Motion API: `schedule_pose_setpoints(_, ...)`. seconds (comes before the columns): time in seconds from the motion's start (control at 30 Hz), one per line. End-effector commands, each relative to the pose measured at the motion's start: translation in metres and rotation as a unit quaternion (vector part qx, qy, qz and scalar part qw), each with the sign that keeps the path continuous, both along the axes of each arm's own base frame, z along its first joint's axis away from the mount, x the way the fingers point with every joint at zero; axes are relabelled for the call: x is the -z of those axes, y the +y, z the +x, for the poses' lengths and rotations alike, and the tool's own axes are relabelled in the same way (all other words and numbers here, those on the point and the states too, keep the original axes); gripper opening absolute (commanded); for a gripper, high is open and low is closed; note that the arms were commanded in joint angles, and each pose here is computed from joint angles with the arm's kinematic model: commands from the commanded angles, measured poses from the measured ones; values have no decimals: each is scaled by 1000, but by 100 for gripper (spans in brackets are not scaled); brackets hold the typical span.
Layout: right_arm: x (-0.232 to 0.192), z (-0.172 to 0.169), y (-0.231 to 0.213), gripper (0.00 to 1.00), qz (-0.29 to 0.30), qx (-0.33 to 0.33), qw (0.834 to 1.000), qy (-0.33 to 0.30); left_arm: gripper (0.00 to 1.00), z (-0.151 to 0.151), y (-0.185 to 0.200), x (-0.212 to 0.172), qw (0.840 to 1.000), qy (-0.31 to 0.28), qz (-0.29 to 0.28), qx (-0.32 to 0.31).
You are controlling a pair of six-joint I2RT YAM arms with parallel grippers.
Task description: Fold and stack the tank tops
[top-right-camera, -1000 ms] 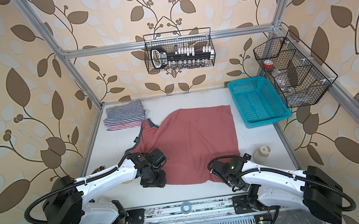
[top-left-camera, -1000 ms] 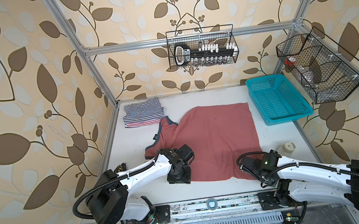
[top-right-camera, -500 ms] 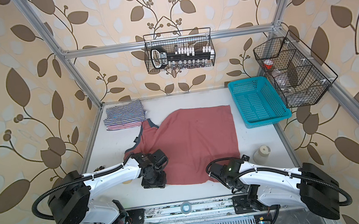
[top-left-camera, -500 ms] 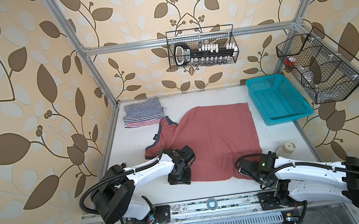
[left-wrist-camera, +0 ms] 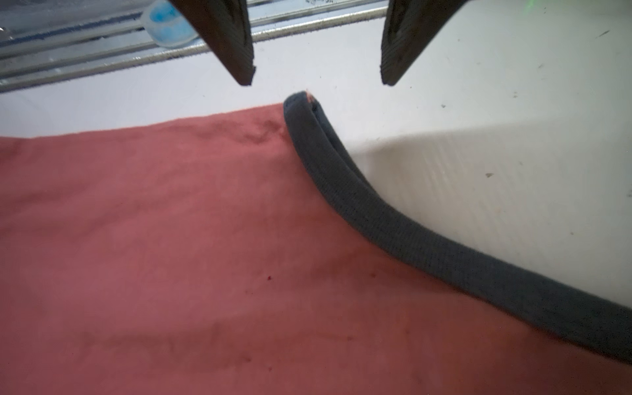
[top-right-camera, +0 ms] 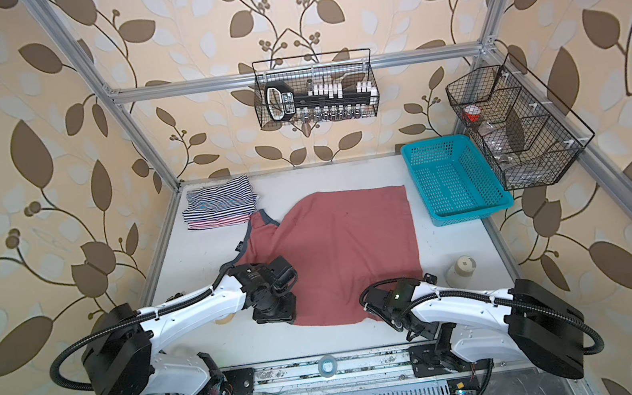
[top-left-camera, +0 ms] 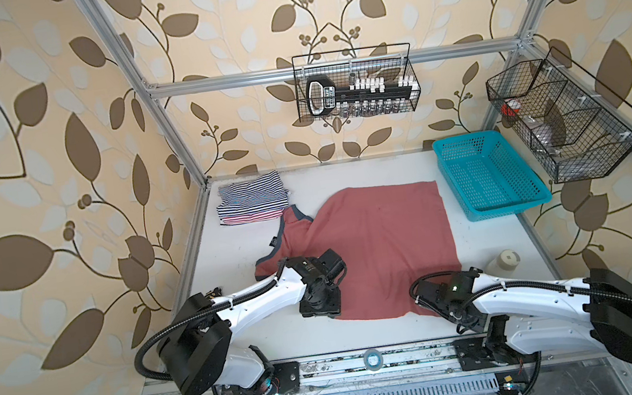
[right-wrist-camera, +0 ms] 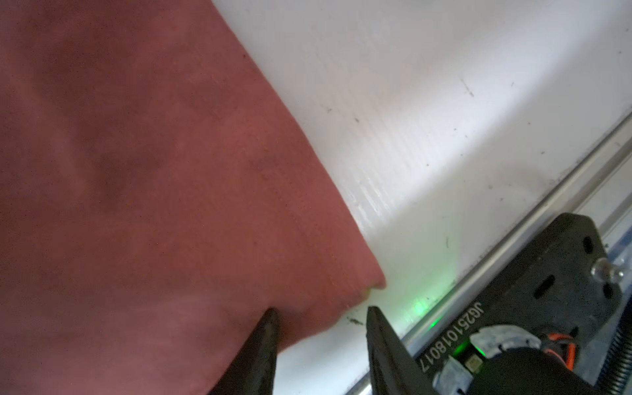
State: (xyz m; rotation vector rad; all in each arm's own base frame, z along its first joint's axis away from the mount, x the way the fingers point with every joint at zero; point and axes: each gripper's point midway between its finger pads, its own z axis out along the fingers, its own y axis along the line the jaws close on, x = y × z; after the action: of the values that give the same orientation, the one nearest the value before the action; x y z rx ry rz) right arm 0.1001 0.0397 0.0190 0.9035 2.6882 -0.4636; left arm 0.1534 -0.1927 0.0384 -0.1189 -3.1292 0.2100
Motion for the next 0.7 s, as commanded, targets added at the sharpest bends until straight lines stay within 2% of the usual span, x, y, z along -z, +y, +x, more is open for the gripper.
schedule_pose_setpoints(0.0, -1, -5, -2, 40, -9, 6, 1000, 20, 61, 5, -4, 9, 1000, 2, 11, -1)
schedule_pose_setpoints(0.23, 1, -4, 1, 24, -29, -12, 998, 48, 60, 1, 0, 27, 999, 19, 28, 1)
schedule_pose_setpoints(0.33, 1, -3, 2, 13, -34, -17, 998, 51, 53, -1, 2, 32, 999, 24, 34, 2)
schedule_pose_setpoints(0.47, 0, -3, 1, 0, -23, -14, 999, 37, 30, -2, 3, 35, 999, 26, 38, 1)
schedule_pose_setpoints(0.67, -6, 9, 3, 0, 28, -1, 999, -35, 2, 5, 0, 23, 999, 9, 32, 2)
